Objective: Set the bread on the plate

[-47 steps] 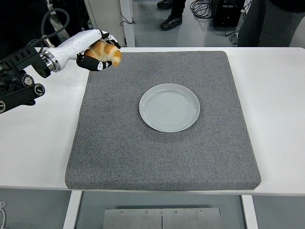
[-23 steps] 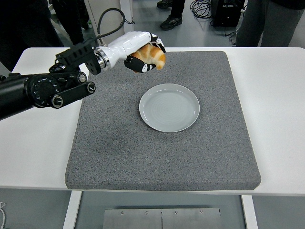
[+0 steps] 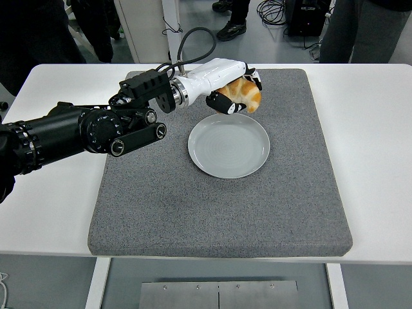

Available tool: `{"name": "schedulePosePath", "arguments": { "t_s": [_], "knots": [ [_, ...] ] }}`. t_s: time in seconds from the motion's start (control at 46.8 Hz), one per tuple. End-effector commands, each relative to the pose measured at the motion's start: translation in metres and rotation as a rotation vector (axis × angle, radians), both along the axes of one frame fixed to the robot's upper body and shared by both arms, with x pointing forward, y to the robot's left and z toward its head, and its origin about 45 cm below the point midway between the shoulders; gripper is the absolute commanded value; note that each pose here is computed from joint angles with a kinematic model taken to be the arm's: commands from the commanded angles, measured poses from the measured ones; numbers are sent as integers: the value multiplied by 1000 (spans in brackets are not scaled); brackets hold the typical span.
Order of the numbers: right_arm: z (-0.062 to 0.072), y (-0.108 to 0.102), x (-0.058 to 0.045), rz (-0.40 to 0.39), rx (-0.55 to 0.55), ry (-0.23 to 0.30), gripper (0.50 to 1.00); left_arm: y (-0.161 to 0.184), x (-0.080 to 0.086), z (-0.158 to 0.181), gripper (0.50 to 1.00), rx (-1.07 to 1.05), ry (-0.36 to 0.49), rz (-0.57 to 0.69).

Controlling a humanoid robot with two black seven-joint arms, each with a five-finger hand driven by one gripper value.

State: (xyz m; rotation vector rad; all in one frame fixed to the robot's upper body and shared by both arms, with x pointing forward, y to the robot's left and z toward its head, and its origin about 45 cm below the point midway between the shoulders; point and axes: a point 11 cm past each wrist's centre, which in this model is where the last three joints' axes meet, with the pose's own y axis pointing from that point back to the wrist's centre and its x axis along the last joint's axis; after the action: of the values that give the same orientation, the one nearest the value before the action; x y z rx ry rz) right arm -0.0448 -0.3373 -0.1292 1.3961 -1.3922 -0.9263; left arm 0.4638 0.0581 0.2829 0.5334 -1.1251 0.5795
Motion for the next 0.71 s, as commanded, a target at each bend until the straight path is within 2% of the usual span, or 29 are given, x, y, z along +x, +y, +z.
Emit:
{"name": "schedulePosePath", "arguments": {
  "t_s": [0.0,0.342,0.684],
  "knots": [
    [0,0,0,0,0,0,1000,-1,-2,-6,500,7,6,-6],
    [0,0,-1,0,0,1,1000,-1,-11,-27,500,9,44,-7],
    [0,0,-1,0,0,1,1000,14,-22,-63,500,62,52,0]
  ]
}}
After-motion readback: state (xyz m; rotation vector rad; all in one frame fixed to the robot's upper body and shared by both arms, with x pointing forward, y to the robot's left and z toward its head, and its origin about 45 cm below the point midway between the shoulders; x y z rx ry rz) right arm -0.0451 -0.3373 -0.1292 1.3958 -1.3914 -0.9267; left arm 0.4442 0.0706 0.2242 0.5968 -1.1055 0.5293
